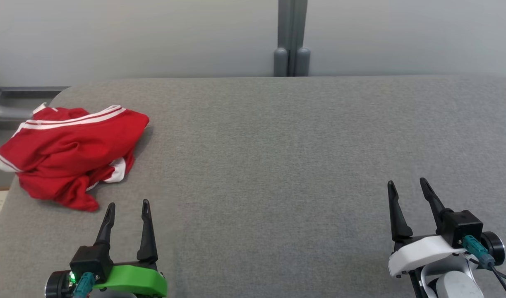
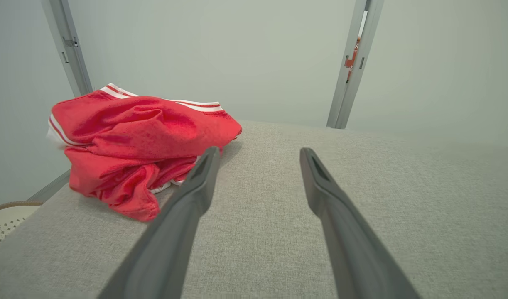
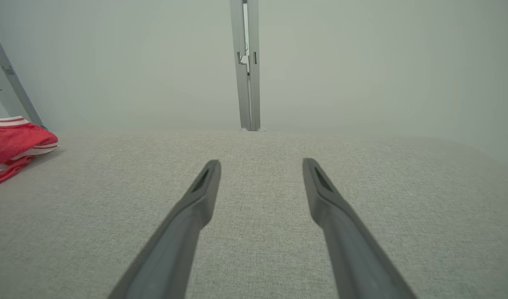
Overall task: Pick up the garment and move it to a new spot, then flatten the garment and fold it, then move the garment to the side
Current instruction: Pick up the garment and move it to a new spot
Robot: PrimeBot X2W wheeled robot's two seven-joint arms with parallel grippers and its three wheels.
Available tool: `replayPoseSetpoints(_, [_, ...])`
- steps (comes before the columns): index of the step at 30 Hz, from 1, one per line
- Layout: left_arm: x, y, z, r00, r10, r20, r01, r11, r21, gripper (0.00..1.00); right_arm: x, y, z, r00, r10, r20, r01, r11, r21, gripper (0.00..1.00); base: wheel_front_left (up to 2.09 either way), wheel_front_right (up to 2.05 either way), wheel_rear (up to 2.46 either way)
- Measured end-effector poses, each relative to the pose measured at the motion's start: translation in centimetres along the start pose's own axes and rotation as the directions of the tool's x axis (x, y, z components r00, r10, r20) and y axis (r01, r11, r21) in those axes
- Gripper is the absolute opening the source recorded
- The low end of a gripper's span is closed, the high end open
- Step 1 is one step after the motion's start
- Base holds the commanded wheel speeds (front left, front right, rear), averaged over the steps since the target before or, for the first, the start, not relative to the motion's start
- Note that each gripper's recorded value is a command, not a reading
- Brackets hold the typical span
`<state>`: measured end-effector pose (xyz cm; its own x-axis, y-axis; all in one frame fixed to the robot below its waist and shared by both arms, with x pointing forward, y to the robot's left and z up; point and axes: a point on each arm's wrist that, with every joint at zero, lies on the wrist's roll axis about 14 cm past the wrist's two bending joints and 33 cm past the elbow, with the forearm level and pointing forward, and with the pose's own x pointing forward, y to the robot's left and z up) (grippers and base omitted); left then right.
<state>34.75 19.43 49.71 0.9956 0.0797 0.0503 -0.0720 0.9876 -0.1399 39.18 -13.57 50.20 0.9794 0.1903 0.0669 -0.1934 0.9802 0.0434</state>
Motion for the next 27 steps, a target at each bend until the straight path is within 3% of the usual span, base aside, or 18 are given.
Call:
replayPoseSetpoints(8, [-3.0, 4.3, 0.2, 0.991, 0.134, 0.002, -0.134, 0.991, 0.017, 1.00, 1.9, 4.5, -0.5, 0.991, 0.134, -0.011, -0.134, 0.991, 0.012, 1.00, 0.00, 0.00, 0.00])
replayPoseSetpoints(15, [-6.8, 8.6, 0.8, 0.961, 0.277, 0.020, -0.278, 0.960, 0.032, 1.00, 3.1, 9.6, -1.0, 0.960, 0.279, -0.023, -0.278, 0.960, 0.024, 1.00, 0.00, 0.00, 0.00])
replayPoseSetpoints(21, [-11.2, 12.7, 1.6, 0.895, 0.443, 0.046, -0.444, 0.895, 0.028, 1.00, 4.0, 15.6, -0.4, 0.900, 0.435, -0.001, -0.435, 0.900, 0.031, 1.00, 0.00, 0.00, 0.00])
replayPoseSetpoints(27, [-13.9, 14.7, 2.1, 0.839, 0.542, 0.059, -0.544, 0.839, 0.025, 1.00, 4.6, 19.3, -0.4, 0.851, 0.525, 0.005, -0.525, 0.851, 0.036, 1.00, 0.00, 0.00, 0.00])
